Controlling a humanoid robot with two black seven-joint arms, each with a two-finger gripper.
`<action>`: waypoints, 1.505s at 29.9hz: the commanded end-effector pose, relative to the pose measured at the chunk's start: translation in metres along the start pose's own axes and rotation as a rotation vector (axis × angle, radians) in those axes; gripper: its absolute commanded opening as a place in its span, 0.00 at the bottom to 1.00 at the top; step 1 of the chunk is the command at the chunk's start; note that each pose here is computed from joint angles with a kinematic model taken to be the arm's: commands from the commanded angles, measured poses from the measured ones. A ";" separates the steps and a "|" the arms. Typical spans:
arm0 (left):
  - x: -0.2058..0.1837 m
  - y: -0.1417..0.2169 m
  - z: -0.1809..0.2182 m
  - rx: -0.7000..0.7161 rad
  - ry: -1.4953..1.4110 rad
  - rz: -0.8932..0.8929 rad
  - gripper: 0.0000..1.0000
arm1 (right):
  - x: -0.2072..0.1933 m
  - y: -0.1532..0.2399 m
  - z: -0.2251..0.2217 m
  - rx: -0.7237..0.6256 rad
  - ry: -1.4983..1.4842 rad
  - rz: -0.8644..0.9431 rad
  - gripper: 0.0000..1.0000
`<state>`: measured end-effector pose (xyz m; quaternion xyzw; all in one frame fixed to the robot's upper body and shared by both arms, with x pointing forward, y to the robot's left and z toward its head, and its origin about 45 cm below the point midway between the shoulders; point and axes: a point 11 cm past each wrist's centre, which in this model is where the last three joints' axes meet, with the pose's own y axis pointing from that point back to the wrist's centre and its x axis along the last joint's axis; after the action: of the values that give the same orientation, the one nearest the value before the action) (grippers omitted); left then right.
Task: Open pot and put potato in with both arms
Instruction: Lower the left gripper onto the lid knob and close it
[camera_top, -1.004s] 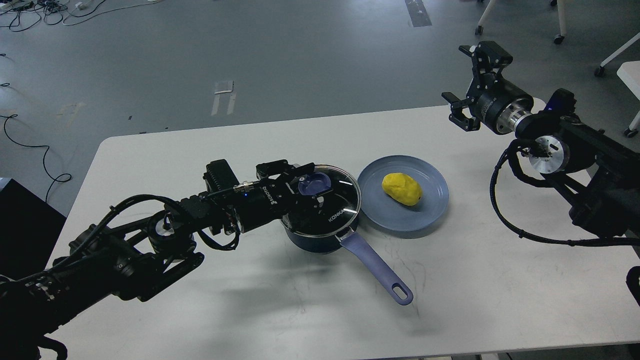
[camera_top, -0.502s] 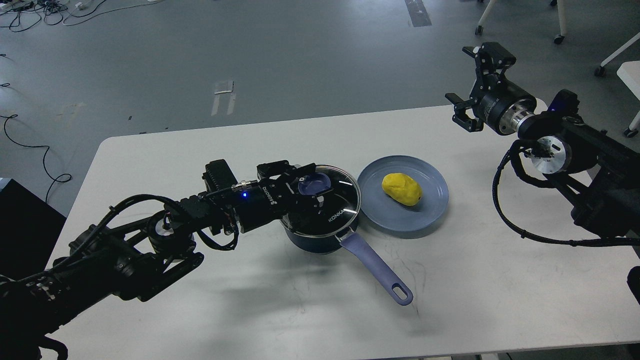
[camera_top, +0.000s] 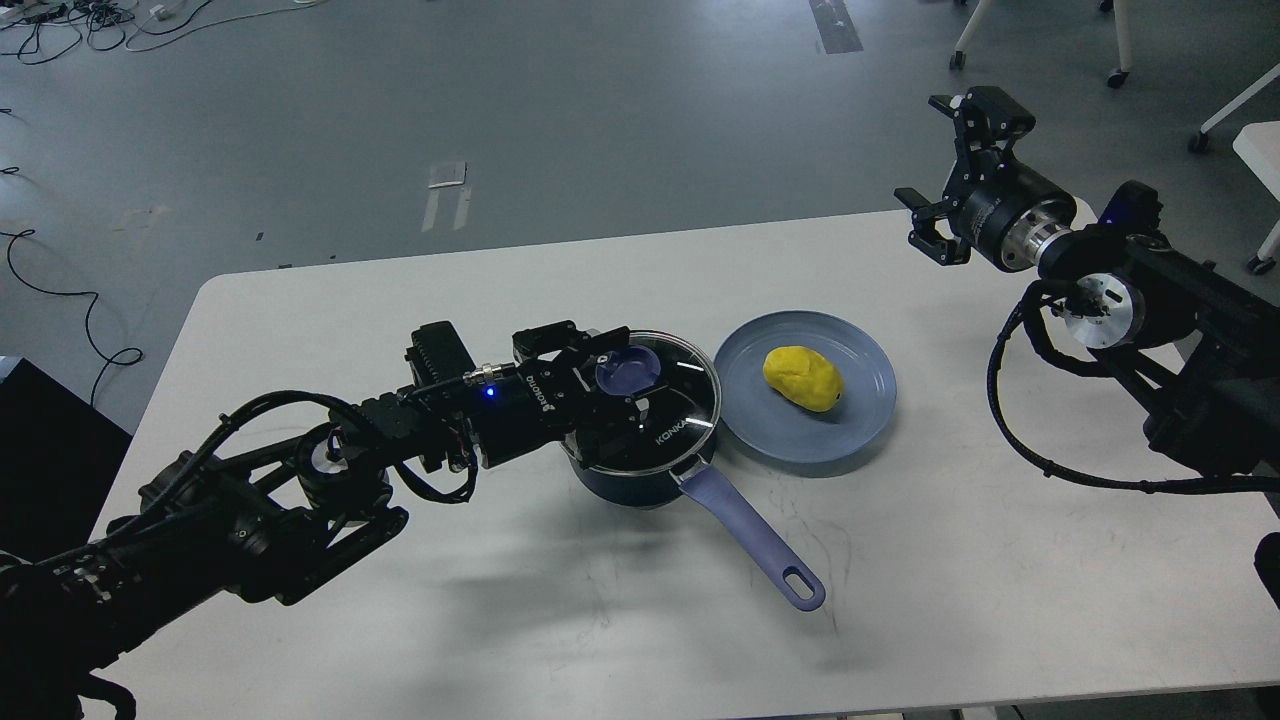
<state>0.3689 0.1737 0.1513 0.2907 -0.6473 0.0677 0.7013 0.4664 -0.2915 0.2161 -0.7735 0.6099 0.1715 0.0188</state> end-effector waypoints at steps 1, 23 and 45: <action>0.002 0.000 -0.001 0.003 0.007 0.009 0.76 | 0.001 0.000 0.000 -0.001 0.000 0.002 1.00; 0.002 0.001 -0.002 0.012 0.020 0.015 0.76 | 0.001 0.000 0.001 -0.001 0.000 0.002 1.00; 0.005 0.000 -0.004 0.019 0.037 0.029 0.84 | 0.004 0.001 0.004 -0.004 -0.002 0.008 1.00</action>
<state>0.3719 0.1742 0.1546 0.2881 -0.6389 0.0847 0.7083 0.4652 -0.2938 0.2115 -0.7712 0.6123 0.1733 0.0175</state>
